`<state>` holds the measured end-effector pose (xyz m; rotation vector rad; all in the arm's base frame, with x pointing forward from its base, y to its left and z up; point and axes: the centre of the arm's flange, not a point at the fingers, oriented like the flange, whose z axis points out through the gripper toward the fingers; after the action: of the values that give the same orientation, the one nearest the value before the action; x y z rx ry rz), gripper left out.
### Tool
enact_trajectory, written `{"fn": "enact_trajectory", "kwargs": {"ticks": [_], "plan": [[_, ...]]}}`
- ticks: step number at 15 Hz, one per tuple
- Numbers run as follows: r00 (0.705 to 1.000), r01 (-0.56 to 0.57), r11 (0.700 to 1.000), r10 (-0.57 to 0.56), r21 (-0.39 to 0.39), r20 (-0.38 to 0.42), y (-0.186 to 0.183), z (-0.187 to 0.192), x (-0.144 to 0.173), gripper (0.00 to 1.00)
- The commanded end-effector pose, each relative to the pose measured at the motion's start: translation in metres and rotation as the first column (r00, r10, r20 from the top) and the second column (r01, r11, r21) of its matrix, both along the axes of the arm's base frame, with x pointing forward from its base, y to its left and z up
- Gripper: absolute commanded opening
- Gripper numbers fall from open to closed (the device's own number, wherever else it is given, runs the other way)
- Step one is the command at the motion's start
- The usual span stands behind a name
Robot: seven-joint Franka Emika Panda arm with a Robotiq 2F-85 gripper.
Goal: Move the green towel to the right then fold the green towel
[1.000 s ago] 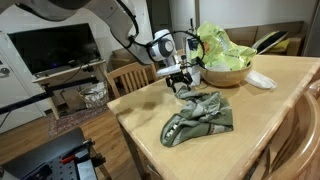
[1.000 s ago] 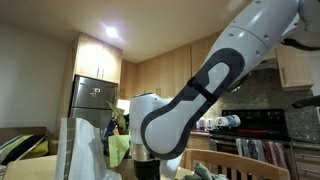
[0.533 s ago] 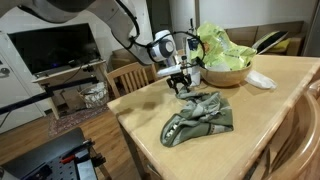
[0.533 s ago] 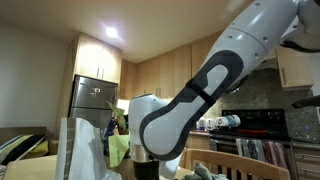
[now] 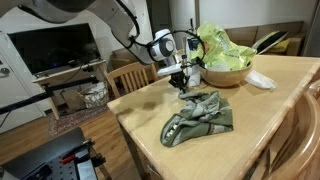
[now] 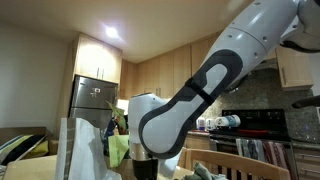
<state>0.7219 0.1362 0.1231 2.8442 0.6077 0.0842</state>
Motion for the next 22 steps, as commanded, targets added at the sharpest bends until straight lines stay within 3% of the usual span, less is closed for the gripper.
{"fn": "enact_trajectory", "kwargs": {"ticks": [1,6,12,22], "plan": [[1.0,0.002,1.0,-0.002,-0.012,-0.002,-0.001,0.008,0.004,0.0],[0.998,0.032,0.999,-0.033,0.008,0.059,-0.013,0.045,-0.009,0.01],[0.982,0.126,0.992,-0.125,0.004,0.142,-0.064,0.093,-0.011,0.01],[0.929,0.322,0.944,-0.298,-0.078,0.219,-0.156,0.116,-0.046,0.01]]}}
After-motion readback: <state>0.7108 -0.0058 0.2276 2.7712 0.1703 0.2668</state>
